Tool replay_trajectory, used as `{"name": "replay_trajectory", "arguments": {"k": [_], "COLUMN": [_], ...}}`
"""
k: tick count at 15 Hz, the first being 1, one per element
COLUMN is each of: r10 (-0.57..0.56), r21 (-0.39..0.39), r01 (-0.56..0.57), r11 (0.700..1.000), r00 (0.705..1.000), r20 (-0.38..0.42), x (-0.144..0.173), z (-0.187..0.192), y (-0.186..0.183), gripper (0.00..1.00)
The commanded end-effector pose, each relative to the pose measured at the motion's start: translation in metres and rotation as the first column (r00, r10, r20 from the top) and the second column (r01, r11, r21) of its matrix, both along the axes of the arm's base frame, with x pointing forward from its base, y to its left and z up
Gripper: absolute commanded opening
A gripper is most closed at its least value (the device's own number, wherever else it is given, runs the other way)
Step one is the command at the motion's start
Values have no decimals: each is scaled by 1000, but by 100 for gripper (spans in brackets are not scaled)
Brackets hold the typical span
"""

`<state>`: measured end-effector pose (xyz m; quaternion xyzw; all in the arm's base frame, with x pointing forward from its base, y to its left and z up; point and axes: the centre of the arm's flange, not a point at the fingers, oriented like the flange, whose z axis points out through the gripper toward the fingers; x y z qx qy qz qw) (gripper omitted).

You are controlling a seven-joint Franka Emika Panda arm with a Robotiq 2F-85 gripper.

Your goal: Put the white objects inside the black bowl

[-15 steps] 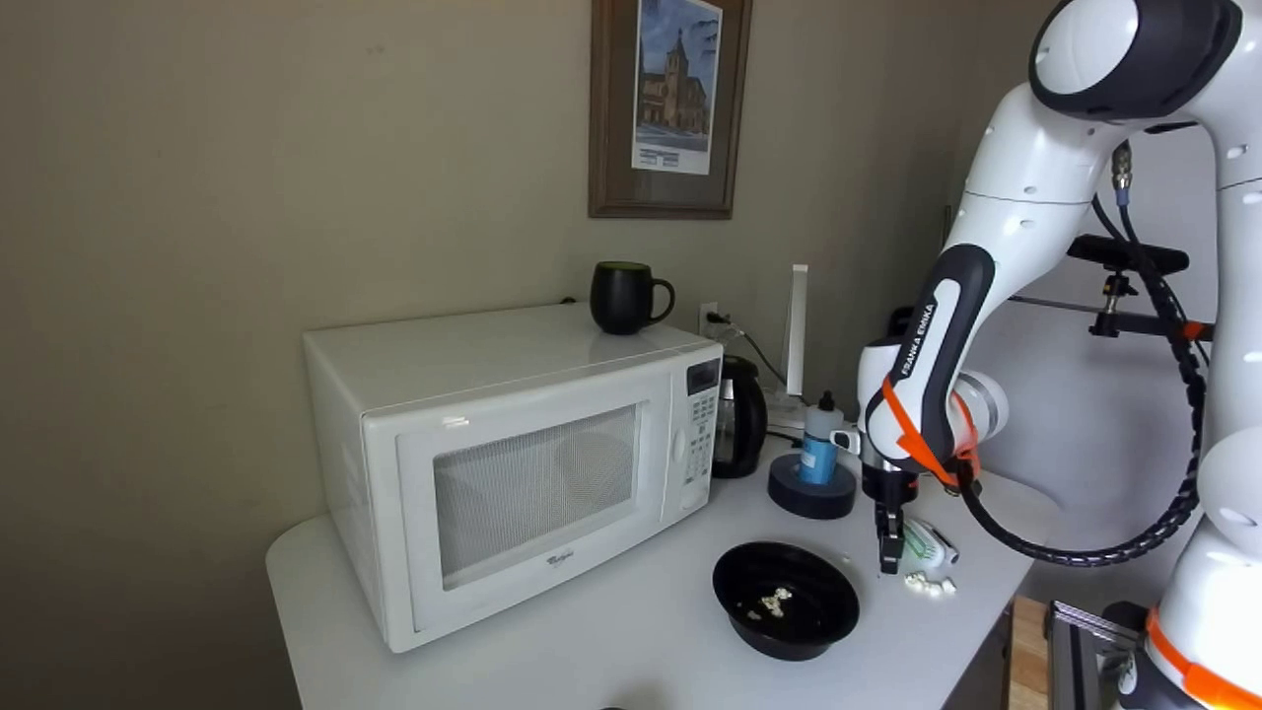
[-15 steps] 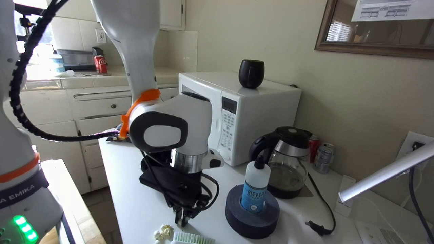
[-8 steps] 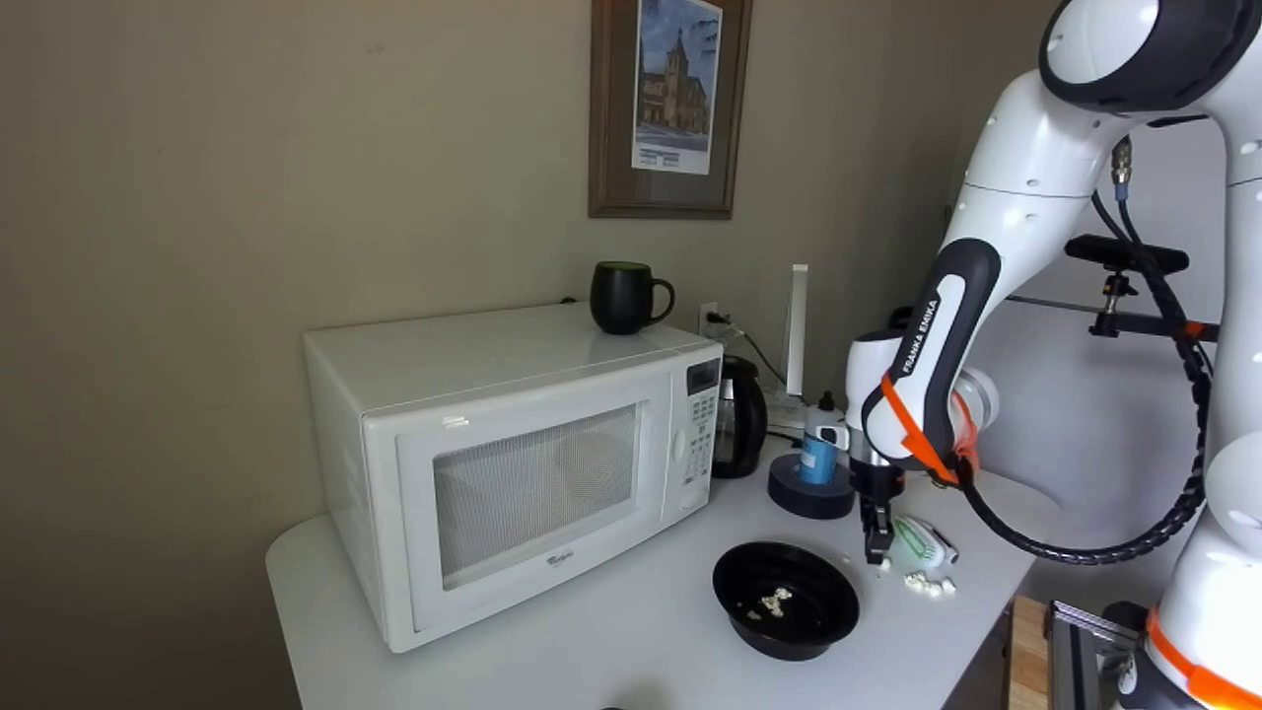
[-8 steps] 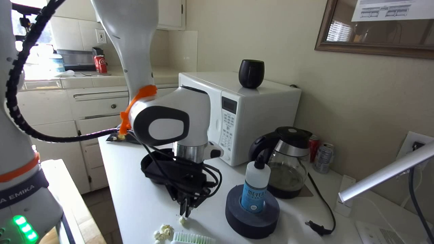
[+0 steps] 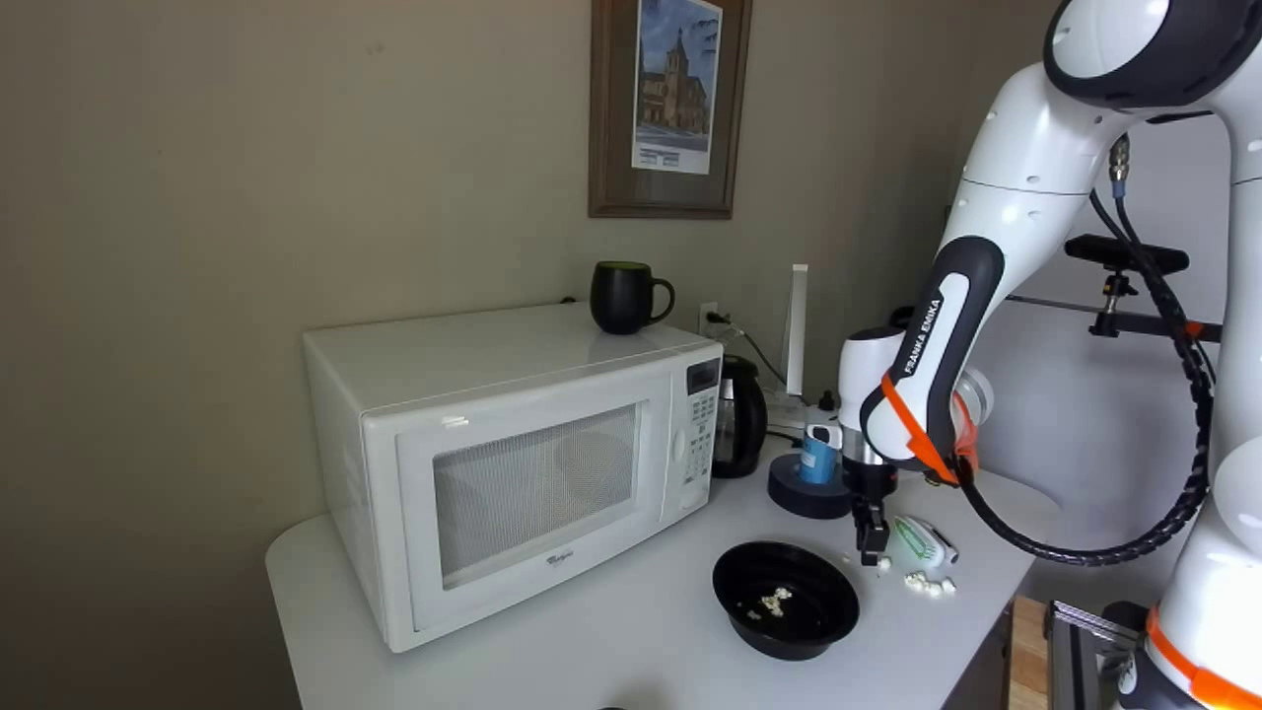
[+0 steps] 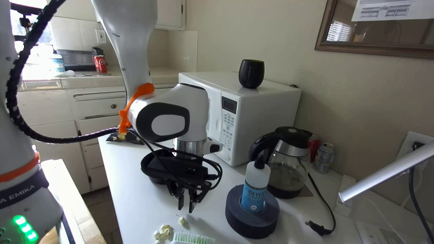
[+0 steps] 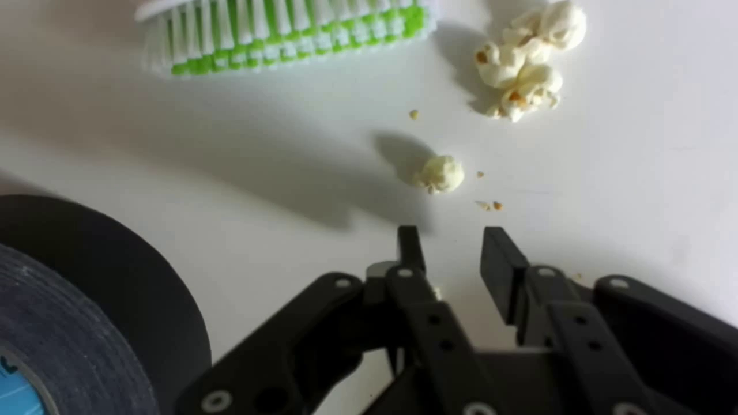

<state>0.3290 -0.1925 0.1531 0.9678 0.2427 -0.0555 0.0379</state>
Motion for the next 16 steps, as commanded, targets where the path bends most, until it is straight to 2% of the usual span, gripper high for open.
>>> {"name": "replay_trajectory", "arguments": {"k": [1,2,4,9,10,12,16], "r10": [-21,-28,-40,-65,-68,-74,-78], "r21": [-8,-7,-5,5,6,8,8], "r01": [21,27,40,65,69,74,79], "r11": [1000,1000,999,998,998,997,997], "r00": [1000,1000,999,997,997,996,996], "r20": [-9,-11,-16,-38,-39,-44,-49], "x": [-28,-30,-32,-37,-38,-40,-43], "z": [6,5,3,-4,-5,-7,-9], "y": [6,4,0,-8,-8,-10,-10], "gripper": [65,68,67,53,41,37,17]}}
